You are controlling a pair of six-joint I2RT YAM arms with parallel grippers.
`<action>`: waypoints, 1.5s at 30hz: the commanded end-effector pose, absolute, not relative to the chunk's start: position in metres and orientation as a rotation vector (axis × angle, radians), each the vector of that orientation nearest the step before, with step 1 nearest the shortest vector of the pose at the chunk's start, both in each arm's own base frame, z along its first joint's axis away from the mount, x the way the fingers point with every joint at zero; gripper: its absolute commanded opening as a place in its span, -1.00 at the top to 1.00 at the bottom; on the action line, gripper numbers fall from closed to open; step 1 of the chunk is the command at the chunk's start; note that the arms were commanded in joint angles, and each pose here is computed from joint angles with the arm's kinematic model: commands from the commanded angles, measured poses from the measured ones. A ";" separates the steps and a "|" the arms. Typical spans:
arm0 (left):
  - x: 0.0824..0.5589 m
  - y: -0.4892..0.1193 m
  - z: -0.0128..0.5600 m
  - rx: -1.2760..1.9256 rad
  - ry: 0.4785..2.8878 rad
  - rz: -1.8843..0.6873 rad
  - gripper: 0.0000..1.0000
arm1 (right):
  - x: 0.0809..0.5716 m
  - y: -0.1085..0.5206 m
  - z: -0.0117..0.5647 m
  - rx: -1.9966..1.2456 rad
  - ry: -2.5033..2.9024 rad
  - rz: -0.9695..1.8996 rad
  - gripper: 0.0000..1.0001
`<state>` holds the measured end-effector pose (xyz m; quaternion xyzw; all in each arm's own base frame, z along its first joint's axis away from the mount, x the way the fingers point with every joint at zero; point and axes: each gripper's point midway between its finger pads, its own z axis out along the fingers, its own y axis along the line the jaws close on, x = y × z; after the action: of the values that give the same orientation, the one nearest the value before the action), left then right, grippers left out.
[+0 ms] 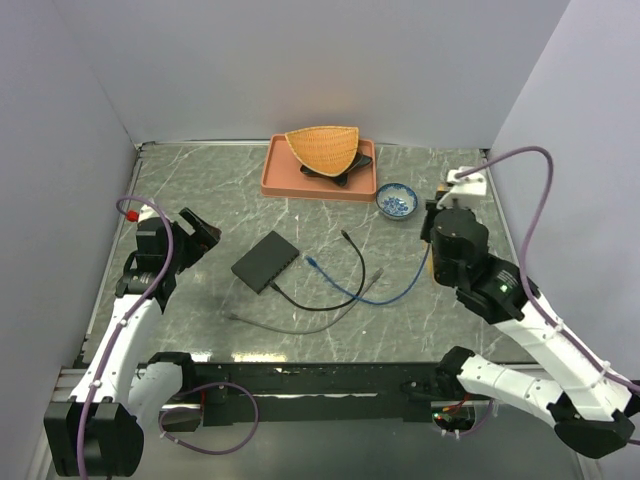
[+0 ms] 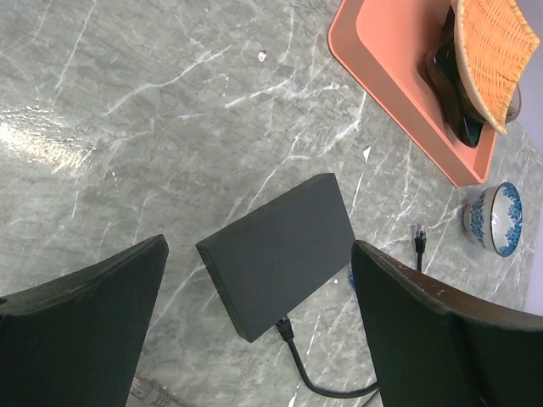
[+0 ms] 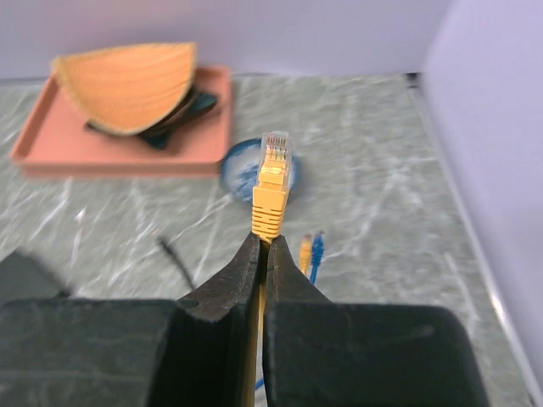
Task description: Insert the plug into the switch port
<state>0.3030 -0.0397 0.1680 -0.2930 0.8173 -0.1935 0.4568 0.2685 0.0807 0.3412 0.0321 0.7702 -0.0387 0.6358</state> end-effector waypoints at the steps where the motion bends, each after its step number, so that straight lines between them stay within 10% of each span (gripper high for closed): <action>1: 0.309 -0.038 0.184 -0.692 1.971 -0.481 -0.93 | 0.249 0.030 0.372 0.280 1.636 -0.204 1.00; 11: 0.312 -0.043 0.184 -0.676 1.976 -0.512 -0.92 | 0.237 0.031 0.402 0.215 1.510 -0.052 1.00; 29: 0.310 -0.102 0.195 -0.375 1.933 -0.877 -0.93 | 0.250 0.260 0.162 -0.740 2.095 0.518 1.00; 45: 0.305 -0.181 0.200 -0.136 1.979 -1.169 -0.95 | 0.223 0.302 0.152 -0.850 2.081 0.767 1.00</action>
<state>0.2988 -0.1592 0.1678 -0.0964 0.8097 -0.4300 0.3874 0.2242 0.2868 0.1280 -0.3252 0.8392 0.2628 0.3478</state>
